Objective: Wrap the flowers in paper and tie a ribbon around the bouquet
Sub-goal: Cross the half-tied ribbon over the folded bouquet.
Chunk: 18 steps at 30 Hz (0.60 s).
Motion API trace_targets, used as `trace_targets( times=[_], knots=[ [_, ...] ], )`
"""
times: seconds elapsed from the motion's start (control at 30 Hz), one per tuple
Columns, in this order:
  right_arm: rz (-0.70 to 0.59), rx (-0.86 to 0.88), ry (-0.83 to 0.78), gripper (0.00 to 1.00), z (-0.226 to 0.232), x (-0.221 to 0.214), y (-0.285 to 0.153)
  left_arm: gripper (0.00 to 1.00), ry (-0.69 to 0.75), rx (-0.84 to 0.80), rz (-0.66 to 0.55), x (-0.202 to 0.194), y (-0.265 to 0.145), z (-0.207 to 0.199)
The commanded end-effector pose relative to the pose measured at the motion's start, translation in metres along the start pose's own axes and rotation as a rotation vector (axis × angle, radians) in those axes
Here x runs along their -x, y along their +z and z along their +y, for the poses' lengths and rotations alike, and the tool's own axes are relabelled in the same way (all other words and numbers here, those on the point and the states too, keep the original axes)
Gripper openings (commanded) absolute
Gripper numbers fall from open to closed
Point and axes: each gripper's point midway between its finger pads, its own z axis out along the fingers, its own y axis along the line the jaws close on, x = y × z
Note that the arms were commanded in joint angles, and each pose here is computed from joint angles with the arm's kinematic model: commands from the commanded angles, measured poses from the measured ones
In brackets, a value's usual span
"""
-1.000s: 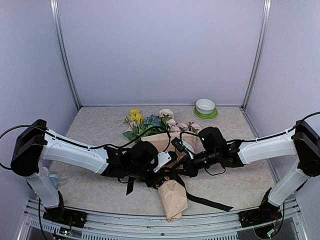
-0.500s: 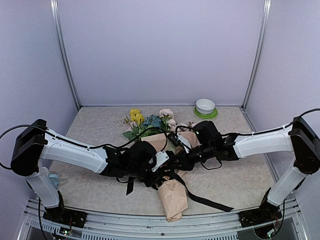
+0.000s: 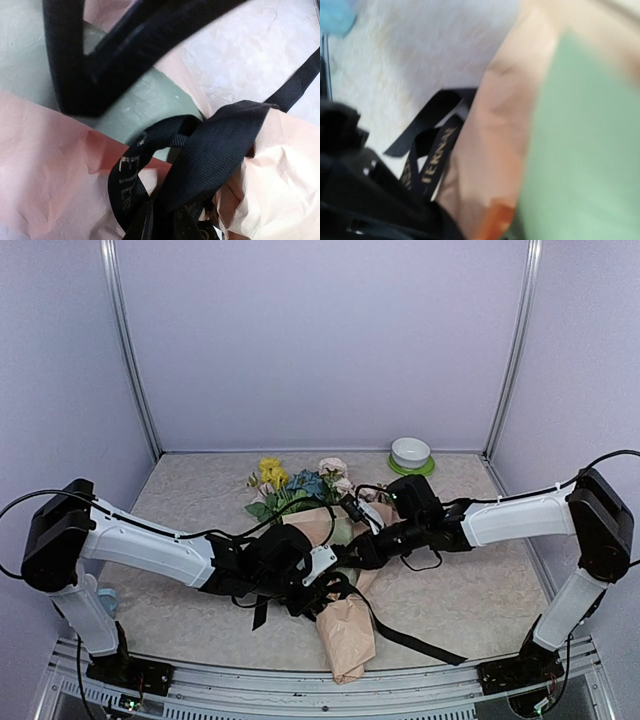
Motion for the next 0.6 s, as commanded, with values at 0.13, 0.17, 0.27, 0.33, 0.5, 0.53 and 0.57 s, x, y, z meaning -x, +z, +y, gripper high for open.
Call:
trace_targets(
  times=[0.13,0.17,0.27,0.33,0.5,0.53,0.57],
  knots=[
    [-0.023,0.051,0.049,0.12,0.0,0.005,-0.001,0.16,0.005,-0.005,-0.02,0.003,-0.003,-0.001],
    [-0.018,0.056,0.051,0.11,0.0,0.003,-0.001,0.17,0.007,-0.006,-0.018,0.003,-0.002,-0.001],
    [0.011,0.072,0.043,0.08,0.002,-0.004,0.004,0.18,0.012,-0.008,-0.016,0.004,-0.002,-0.001],
    [0.047,0.06,0.039,0.05,0.0,-0.011,0.011,0.18,0.013,-0.007,-0.015,0.004,-0.002,-0.001],
    [0.091,-0.001,0.037,0.03,-0.011,-0.022,0.018,0.18,0.01,-0.01,-0.009,0.002,-0.001,-0.001],
    [0.093,0.006,0.031,0.03,-0.01,-0.022,0.018,0.18,0.011,-0.011,-0.009,0.003,-0.001,-0.001],
    [0.101,0.022,0.024,0.03,-0.007,-0.023,0.02,0.18,0.011,-0.012,-0.008,0.002,-0.001,-0.001]
  ],
)
